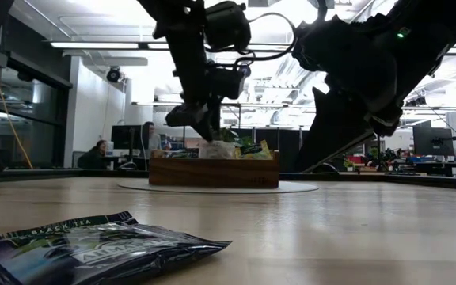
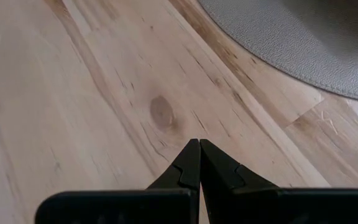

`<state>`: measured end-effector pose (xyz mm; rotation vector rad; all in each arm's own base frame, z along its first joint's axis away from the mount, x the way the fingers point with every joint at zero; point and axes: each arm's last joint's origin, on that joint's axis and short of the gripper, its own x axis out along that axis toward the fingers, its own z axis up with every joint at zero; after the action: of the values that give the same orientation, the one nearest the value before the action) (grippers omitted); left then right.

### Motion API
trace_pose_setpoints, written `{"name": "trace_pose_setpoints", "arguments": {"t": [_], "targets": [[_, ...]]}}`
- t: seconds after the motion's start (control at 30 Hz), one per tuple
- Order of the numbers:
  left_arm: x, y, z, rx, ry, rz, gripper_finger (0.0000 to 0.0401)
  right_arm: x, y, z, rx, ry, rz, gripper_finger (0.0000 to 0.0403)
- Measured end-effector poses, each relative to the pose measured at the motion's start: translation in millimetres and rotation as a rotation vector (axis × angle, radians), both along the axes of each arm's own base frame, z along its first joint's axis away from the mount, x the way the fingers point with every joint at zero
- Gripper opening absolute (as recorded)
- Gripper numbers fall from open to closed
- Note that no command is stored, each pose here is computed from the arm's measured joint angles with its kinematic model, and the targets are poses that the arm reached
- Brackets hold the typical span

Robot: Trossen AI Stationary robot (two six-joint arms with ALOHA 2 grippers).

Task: Pick & Place Tea
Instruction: Put the purple tea bag into the right section of the wooden organizer

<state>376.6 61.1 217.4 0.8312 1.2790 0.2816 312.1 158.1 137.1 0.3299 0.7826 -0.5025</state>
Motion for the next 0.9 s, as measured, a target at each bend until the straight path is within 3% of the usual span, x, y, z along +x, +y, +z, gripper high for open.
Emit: {"name": "trace_pose_setpoints", "arguments": {"t": [0.13, 0.23, 0.37, 0.5, 0.7, 0.77, 0.9], "targets": [[-4.6, 1.2, 13.0, -0.057, -0.052, 0.071, 0.02, -0.1, 0.2, 0.0, -0.013, 0.006, 0.017, 0.0], [-15.1, -0.1, 38.1, -0.195, -0.162, 0.127, 0.0201, -0.6, 1.4, 0.1, -0.019, 0.005, 0.024, 0.0], [-36.3, -9.4, 54.9, -0.442, -0.198, 0.206, 0.0195, -2.8, 9.2, 1.4, -0.038, -0.017, 0.054, 0.0], [-57.9, -39.1, 63.6, -0.539, -0.272, 0.241, 0.0185, -7.4, 22.6, 4.0, -0.102, -0.058, 0.109, 0.0], [-104.5, -94.9, 36.7, -0.648, -0.344, 0.27, 0.0179, -4.6, 45.4, 15.0, -0.115, -0.197, 0.237, 0.0], [-115.0, -112.5, 28.1, -0.712, -0.433, 0.271, 0.0179, -2.8, 51.8, 20.4, -0.116, -0.26, 0.262, 0.0], [-135.6, -145.8, 3.8, -0.825, -0.535, 0.272, 0.0179, 0.6, 60.6, 32.3, -0.127, -0.383, 0.245, 0.0]]}}
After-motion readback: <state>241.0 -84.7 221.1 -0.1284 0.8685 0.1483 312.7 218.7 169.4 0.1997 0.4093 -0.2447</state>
